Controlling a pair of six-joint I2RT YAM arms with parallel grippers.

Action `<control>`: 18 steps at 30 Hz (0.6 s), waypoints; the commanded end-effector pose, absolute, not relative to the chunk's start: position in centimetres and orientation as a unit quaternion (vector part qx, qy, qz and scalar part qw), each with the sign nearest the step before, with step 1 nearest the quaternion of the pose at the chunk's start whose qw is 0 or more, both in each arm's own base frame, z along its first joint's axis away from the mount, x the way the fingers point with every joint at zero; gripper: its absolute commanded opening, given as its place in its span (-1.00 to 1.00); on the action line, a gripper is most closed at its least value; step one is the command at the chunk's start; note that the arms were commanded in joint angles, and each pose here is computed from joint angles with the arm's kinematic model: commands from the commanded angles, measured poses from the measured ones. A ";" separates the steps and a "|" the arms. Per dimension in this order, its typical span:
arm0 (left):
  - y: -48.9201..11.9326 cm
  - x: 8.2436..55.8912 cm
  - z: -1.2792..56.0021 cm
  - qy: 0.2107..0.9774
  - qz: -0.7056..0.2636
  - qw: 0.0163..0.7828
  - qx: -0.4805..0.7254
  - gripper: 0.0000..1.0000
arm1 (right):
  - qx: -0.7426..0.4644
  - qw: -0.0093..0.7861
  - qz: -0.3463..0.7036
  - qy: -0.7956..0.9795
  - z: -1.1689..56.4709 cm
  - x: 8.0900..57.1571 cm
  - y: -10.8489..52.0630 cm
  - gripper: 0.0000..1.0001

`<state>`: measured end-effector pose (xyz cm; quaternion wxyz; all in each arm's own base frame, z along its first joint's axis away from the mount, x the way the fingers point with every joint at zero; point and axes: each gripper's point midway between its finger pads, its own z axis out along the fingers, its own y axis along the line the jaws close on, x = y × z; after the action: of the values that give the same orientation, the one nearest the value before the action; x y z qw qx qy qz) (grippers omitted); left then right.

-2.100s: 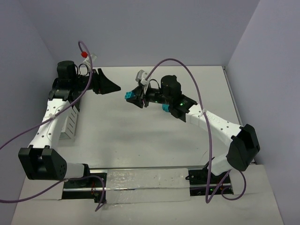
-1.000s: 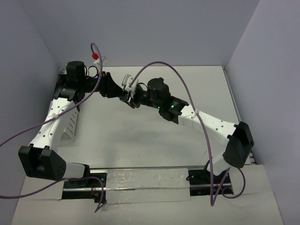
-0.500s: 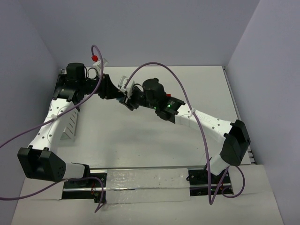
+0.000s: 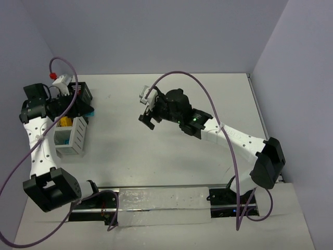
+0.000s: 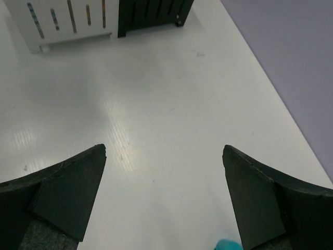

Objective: Sort the legos into containers by color

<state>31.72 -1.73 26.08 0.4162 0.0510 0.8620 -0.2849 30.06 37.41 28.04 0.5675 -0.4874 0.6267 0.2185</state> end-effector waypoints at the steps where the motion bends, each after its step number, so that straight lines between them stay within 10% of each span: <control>1: 4.4 29.1 24.3 0.904 -0.139 0.403 0.032 -1.00 | -0.472 0.561 0.215 0.646 28.1 30.1 34.2 1.00; 18: 15.1 25.2 20.6 0.918 0.125 0.353 -0.129 -1.00 | -0.423 0.514 0.173 0.726 26.6 34.8 26.6 1.00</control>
<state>25.82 12.93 20.88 0.3482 -0.0993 0.9291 0.0752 34.42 27.30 23.60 0.4930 -0.4296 0.7365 0.1731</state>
